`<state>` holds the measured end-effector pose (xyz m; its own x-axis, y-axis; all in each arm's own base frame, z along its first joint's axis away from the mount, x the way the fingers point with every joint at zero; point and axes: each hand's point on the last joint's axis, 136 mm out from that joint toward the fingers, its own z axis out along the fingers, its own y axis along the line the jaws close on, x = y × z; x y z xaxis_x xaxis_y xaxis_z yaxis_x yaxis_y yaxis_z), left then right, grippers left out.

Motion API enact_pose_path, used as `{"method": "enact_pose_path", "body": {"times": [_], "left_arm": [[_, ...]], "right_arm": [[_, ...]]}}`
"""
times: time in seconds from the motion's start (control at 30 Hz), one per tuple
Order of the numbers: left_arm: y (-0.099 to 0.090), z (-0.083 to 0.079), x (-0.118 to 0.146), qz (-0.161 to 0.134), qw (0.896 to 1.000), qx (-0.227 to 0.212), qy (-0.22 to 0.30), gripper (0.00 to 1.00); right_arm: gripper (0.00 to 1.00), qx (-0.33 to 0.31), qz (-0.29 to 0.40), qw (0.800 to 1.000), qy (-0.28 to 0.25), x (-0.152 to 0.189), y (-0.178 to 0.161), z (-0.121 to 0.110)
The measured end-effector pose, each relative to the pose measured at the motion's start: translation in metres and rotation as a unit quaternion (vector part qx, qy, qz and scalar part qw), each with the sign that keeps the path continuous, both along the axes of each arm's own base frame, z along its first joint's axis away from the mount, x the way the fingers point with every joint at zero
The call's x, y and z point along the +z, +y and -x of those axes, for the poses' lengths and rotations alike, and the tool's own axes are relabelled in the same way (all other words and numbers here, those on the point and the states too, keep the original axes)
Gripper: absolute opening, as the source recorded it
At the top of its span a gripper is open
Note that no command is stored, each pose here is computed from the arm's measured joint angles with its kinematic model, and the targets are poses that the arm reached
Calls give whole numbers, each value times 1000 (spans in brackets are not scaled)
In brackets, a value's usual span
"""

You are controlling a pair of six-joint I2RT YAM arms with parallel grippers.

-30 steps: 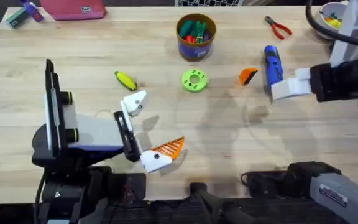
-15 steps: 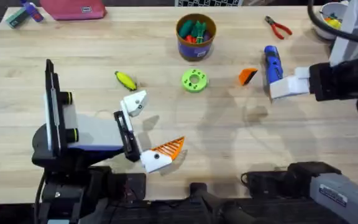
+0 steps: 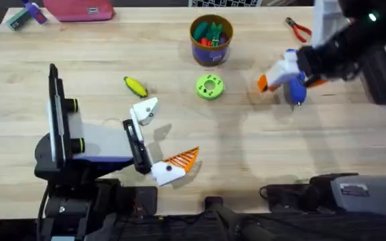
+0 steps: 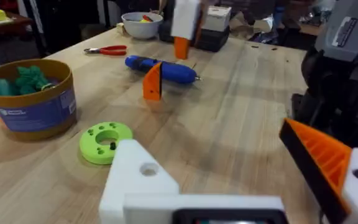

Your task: Pick up the gripper from the table and insert it into the empty holder that is missing its gripper. Then pick up a screw, insert it into the mounting hole, and use the screwdriver to tighten it. Finally, clean up the table by picking up the vegetable and placing it into the bucket.

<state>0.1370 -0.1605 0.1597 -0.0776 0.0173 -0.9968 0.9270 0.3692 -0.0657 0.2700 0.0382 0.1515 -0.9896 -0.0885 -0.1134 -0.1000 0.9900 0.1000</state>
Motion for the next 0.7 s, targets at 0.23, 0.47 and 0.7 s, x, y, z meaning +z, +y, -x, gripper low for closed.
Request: {"method": "enact_pose_path", "body": {"times": [0.23, 0.47, 0.7], "left_arm": [[0, 0, 0, 0, 1000, 0, 0, 986], [0, 0, 0, 0, 1000, 0, 0, 986], [0, 0, 0, 0, 1000, 0, 0, 986]], "right_arm": [[993, 19, 43, 999, -19, 11, 7, -54], [993, 30, 81, 996, -6, -6, 5, -64], [991, 60, 80, 995, -16, -15, 7, -73]]}}
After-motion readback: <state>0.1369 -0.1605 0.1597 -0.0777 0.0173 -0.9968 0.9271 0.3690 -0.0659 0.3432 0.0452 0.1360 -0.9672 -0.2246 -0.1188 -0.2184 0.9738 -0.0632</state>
